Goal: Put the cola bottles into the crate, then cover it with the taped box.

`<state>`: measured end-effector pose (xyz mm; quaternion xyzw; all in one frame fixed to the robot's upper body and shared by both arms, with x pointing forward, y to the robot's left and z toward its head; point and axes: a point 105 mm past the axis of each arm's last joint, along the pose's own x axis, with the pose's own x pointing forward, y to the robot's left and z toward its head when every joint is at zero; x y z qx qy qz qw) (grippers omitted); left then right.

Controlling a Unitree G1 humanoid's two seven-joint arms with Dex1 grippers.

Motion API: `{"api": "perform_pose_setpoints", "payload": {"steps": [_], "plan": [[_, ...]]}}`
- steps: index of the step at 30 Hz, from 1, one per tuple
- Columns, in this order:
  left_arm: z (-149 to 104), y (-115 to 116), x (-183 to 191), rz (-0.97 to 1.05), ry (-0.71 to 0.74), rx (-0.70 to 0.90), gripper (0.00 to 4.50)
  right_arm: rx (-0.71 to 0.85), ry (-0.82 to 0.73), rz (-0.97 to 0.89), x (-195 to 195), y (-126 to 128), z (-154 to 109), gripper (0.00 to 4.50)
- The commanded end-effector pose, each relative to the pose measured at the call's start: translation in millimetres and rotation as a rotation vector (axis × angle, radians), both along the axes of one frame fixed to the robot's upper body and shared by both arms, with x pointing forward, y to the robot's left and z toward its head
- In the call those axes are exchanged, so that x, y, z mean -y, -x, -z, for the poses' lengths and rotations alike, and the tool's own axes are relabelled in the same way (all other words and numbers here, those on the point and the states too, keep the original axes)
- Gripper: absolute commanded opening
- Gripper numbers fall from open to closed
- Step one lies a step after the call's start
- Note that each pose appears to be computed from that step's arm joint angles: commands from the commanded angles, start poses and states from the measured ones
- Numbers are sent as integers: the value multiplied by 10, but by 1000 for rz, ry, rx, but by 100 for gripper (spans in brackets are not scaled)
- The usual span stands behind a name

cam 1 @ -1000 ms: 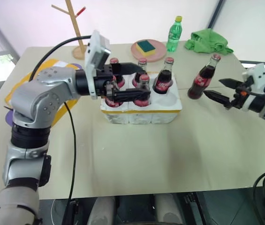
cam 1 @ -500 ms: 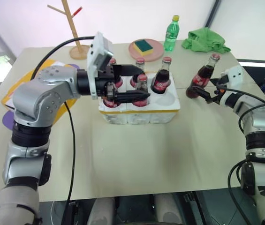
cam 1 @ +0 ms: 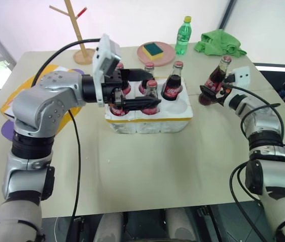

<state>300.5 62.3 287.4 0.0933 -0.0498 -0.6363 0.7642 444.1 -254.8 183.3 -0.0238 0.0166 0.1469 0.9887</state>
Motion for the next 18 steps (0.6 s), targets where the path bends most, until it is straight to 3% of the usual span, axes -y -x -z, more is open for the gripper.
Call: {"api": "perform_pose_setpoints", "payload": {"steps": [1,3,4,6,8,14,18], "plan": [[-112,62,-30,3,12,50,450,58,-41,17,-10,-51,-156,445],[-110,65,-36,1,12,49,450,53,-47,30,-5,-66,-140,445],[-109,65,-40,-2,12,49,450,57,-50,33,-1,-68,-141,422],[-109,64,-43,-5,12,49,450,64,-53,36,4,-71,-148,363],[-107,66,-47,-7,12,49,450,76,-56,21,-13,-65,-161,273],[-77,73,-74,-15,14,40,450,170,-57,-77,-87,13,-336,274],[-41,104,-109,-20,8,26,450,277,-46,-191,-96,187,-722,274]]}}
